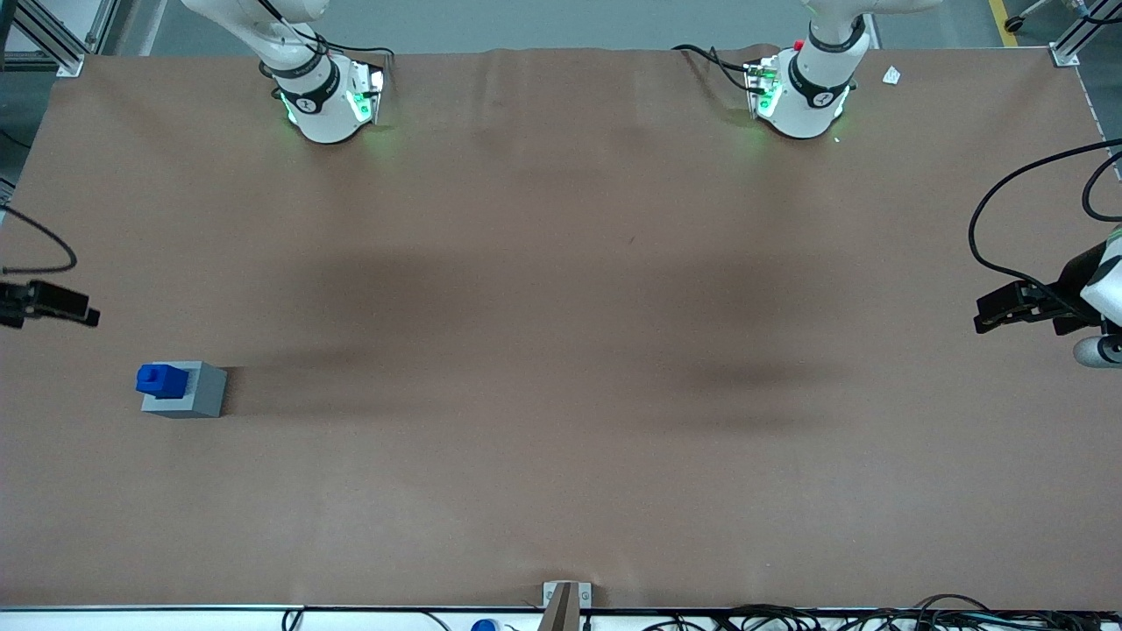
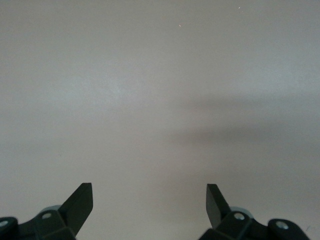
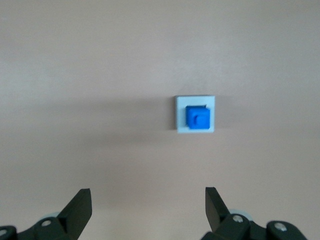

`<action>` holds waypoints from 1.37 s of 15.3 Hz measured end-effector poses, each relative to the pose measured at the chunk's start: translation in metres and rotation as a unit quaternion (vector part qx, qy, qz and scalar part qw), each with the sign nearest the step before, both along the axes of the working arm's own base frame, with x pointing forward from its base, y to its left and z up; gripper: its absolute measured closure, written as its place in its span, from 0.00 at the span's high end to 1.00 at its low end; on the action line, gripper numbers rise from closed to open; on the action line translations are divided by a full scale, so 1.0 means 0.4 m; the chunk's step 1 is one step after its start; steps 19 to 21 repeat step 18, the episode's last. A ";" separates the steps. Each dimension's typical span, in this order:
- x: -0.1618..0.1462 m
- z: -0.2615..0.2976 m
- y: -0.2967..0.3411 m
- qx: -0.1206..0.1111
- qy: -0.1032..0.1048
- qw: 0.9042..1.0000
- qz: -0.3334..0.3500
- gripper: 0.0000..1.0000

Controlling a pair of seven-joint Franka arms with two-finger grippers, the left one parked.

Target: Insert blue part into gray base with right arm

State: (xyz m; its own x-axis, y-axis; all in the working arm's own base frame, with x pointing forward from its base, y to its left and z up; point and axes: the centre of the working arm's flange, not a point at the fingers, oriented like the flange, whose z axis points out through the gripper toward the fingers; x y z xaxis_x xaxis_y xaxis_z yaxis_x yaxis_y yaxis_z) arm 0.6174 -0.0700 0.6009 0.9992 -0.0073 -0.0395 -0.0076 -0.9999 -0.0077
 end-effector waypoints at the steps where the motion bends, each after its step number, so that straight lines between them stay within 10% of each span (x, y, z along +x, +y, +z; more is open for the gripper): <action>1: -0.031 0.048 0.029 0.001 -0.002 1.000 0.001 1.00; 11: -0.383 0.227 0.129 0.012 -0.023 1.000 0.017 1.00; 21: -0.400 0.198 0.131 0.013 -0.010 1.000 0.018 1.00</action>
